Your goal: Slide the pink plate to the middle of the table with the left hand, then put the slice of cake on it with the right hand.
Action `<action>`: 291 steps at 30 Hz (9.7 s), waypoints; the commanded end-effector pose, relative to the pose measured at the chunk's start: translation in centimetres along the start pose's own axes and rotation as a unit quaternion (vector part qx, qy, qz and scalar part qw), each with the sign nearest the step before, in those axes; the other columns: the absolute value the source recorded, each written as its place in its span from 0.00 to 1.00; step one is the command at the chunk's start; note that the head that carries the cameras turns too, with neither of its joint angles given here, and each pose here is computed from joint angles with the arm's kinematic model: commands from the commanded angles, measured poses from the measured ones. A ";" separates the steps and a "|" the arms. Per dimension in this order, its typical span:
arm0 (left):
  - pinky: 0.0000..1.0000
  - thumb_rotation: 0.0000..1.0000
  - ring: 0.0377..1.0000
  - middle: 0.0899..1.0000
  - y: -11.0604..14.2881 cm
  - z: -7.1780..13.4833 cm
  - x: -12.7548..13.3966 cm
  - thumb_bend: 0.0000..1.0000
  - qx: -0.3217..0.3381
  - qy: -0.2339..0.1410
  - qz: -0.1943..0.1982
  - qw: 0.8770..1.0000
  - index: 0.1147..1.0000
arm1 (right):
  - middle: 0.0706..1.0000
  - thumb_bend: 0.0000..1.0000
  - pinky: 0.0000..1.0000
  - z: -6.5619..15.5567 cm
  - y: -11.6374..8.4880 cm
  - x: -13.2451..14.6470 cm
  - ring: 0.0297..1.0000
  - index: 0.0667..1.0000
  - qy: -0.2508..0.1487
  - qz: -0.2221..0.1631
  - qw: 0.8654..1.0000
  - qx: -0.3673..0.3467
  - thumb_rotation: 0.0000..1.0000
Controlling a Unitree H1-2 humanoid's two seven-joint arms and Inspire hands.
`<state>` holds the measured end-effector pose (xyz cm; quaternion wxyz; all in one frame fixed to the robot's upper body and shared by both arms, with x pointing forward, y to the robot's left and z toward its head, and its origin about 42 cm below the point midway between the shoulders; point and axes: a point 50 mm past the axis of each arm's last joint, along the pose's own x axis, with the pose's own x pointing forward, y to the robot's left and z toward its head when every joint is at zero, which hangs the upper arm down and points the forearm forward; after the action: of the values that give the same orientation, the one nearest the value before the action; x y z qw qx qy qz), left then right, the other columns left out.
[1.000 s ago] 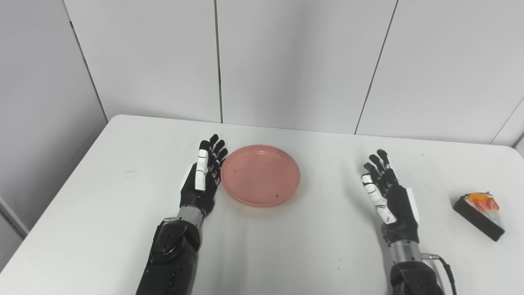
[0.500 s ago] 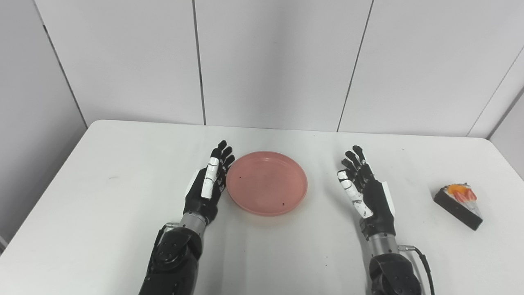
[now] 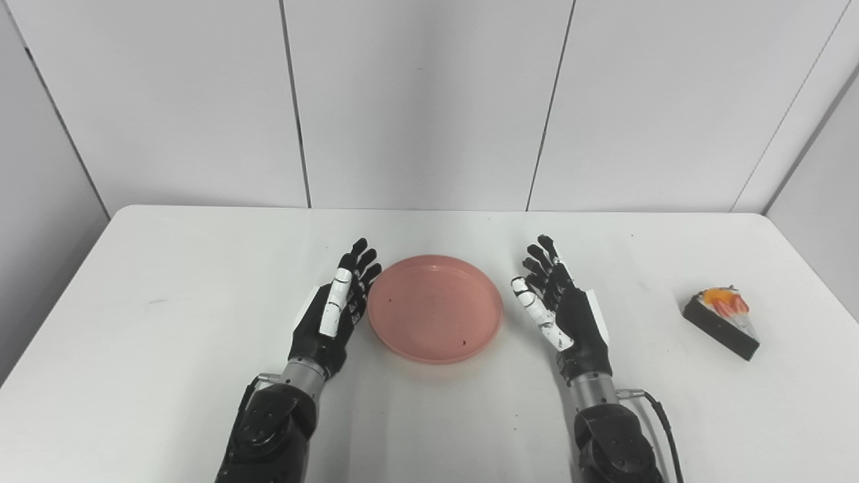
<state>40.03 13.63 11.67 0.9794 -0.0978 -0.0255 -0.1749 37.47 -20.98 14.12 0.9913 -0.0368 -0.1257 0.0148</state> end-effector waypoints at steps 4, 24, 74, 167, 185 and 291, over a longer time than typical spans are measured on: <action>0.96 0.97 0.97 0.99 -0.5 -3.5 -2.3 0.73 -0.005 0.042 -0.009 0.999 0.97 | 0.89 0.48 0.88 -0.1 0.8 -0.2 0.88 0.92 -0.001 0.001 1.000 -0.006 0.61; 1.00 1.00 1.00 1.00 -0.6 -5.0 -1.9 0.74 0.038 0.008 0.003 0.999 1.00 | 0.81 0.59 0.72 3.0 -5.2 2.9 0.78 0.83 -0.087 -0.090 0.982 -0.139 0.42; 1.00 1.00 1.00 1.00 2.6 -4.7 -1.6 0.62 0.059 0.025 0.022 0.998 1.00 | 0.78 0.85 0.66 14.0 -20.9 3.9 0.75 0.82 0.183 -0.144 0.819 -0.525 0.40; 1.00 1.00 1.00 1.00 1.8 -4.9 -1.8 0.61 0.064 0.026 0.018 0.997 1.00 | 0.36 0.53 0.24 10.0 -22.2 5.1 0.29 0.47 0.251 -0.087 0.800 -0.538 0.00; 0.98 1.00 1.00 1.00 0.2 -5.7 -2.2 0.56 0.079 0.020 0.029 0.996 1.00 | 0.37 0.52 0.25 10.9 -18.7 4.7 0.31 0.47 0.078 -0.060 0.888 -0.450 0.00; 1.00 1.00 1.00 1.00 0.2 -5.7 -3.4 0.65 0.038 0.021 0.068 0.997 1.00 | 1.00 0.69 1.00 -0.7 -2.4 2.1 1.00 1.00 -0.043 -0.007 0.999 0.032 0.84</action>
<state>40.63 11.24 11.88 0.9840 -0.0602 -0.0987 -0.1359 40.21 -23.75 14.52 0.9881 -0.0143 -0.1526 0.0115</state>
